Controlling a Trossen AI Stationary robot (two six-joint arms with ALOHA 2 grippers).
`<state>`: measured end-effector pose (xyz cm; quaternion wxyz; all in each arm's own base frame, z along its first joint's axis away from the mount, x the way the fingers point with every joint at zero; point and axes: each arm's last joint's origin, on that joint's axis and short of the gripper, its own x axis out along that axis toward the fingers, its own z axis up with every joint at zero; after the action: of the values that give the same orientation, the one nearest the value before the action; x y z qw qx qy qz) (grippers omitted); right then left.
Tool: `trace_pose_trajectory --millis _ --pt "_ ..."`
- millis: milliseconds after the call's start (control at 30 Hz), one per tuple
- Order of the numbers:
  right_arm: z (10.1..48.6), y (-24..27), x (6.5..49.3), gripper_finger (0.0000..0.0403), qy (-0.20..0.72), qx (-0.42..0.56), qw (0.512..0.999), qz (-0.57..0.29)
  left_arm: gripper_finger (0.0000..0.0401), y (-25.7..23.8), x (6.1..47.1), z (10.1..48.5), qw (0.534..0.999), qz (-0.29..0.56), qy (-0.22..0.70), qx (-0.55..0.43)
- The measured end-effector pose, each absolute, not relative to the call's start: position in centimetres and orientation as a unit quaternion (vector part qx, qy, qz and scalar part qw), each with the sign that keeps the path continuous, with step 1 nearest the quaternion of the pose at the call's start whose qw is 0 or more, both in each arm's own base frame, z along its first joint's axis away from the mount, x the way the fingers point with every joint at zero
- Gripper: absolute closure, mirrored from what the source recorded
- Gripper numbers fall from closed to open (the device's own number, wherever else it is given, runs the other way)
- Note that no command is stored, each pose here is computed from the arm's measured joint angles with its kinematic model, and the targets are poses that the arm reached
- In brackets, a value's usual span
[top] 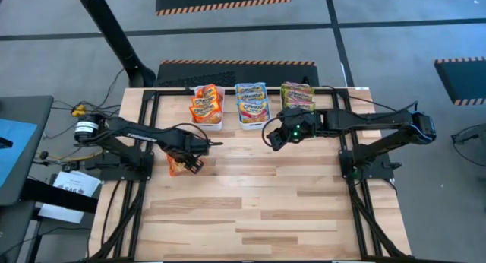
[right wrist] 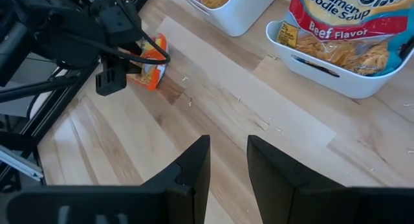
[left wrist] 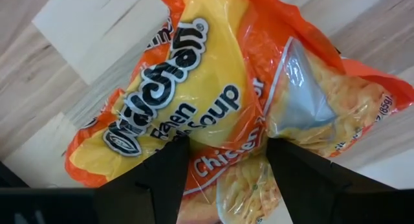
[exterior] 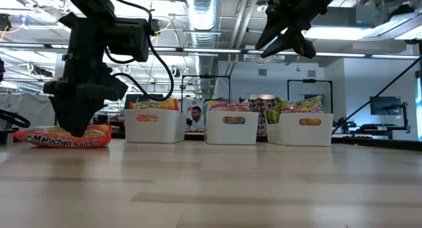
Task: Sort Maruchan noodles
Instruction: Put the orange noodle pack into the left white bin
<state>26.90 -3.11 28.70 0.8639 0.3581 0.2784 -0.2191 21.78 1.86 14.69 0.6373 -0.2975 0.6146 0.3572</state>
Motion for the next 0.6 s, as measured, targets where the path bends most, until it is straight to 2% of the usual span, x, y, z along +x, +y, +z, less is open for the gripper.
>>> trace_pose_trajectory --millis 100,200,533,600 --pt "28.7 -3.13 26.89 0.0276 0.278 0.358 0.864 -0.22 0.0192 1.86 21.86 14.5 0.635 0.357 0.618 -0.296" --pt "28.7 -3.13 26.89 0.0276 0.278 0.358 0.864 -0.219 0.0213 1.85 21.91 14.47 0.638 0.352 0.619 -0.294" --pt "28.7 -3.14 26.89 0.0276 0.279 0.354 0.865 -0.22 0.0379 1.88 22.22 14.36 0.656 0.331 0.617 -0.281" --pt "28.69 -3.14 26.88 0.0276 0.279 0.354 0.865 -0.22 0.0392 1.88 22.32 14.41 0.657 0.33 0.616 -0.282"
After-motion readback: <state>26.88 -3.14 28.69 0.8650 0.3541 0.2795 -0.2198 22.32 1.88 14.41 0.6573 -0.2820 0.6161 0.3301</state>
